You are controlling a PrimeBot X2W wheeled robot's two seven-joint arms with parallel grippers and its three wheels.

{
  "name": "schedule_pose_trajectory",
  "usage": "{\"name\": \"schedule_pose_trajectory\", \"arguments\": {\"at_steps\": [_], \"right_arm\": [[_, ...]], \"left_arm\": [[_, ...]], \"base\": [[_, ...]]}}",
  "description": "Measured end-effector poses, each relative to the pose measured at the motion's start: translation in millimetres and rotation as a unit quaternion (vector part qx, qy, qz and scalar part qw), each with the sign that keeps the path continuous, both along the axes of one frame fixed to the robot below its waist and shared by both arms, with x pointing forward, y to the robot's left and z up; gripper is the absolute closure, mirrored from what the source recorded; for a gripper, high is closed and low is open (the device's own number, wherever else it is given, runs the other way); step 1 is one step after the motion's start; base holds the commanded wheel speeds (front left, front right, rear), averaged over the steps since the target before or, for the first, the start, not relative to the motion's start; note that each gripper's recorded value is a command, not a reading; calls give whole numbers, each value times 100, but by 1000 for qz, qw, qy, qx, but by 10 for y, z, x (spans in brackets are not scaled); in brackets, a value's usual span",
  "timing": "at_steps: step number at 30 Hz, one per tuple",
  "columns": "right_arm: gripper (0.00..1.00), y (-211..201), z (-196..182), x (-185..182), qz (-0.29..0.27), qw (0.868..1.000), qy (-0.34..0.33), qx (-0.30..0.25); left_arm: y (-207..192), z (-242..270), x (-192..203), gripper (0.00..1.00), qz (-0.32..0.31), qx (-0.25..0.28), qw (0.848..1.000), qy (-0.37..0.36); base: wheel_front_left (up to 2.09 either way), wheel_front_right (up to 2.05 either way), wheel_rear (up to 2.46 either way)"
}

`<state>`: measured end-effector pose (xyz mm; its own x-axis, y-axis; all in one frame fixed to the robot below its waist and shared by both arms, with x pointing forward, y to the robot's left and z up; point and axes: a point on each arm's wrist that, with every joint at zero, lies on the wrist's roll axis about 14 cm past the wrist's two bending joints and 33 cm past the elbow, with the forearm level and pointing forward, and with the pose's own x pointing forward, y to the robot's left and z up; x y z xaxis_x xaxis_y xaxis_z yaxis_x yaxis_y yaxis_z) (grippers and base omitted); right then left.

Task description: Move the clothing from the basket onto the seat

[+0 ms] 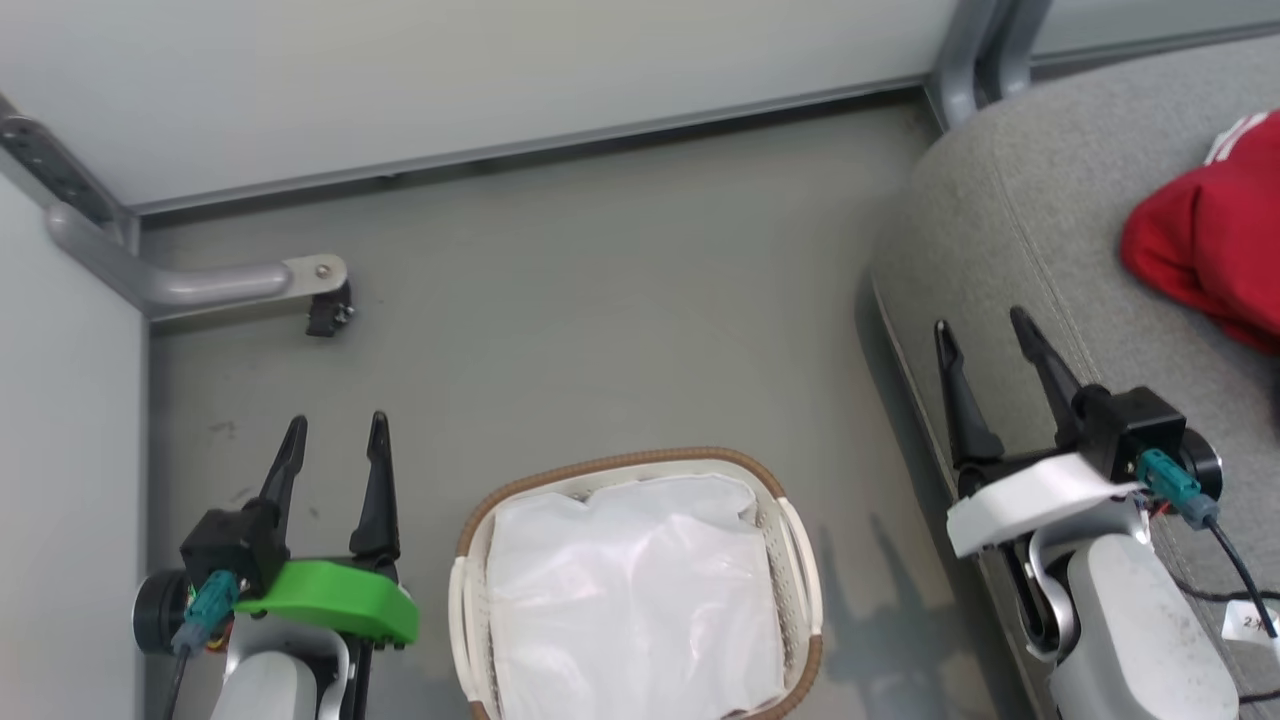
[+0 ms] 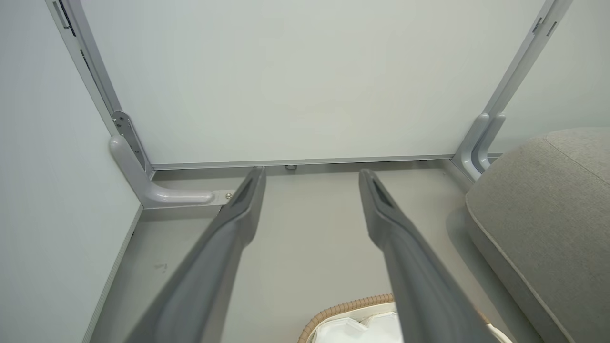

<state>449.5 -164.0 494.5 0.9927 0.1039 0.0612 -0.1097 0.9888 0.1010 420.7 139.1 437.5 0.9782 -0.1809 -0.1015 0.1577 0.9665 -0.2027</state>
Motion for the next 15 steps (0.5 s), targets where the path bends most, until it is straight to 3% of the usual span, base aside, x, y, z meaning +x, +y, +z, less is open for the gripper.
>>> {"name": "schedule_pose_trajectory", "arguments": {"at_steps": [15], "right_arm": [[0, 215, -179, -453, 25, 999, 37, 30]], "left_arm": [[469, 2, -638, 0, 82, -7, 997, 14]], "base": [[0, 0, 0]]}}
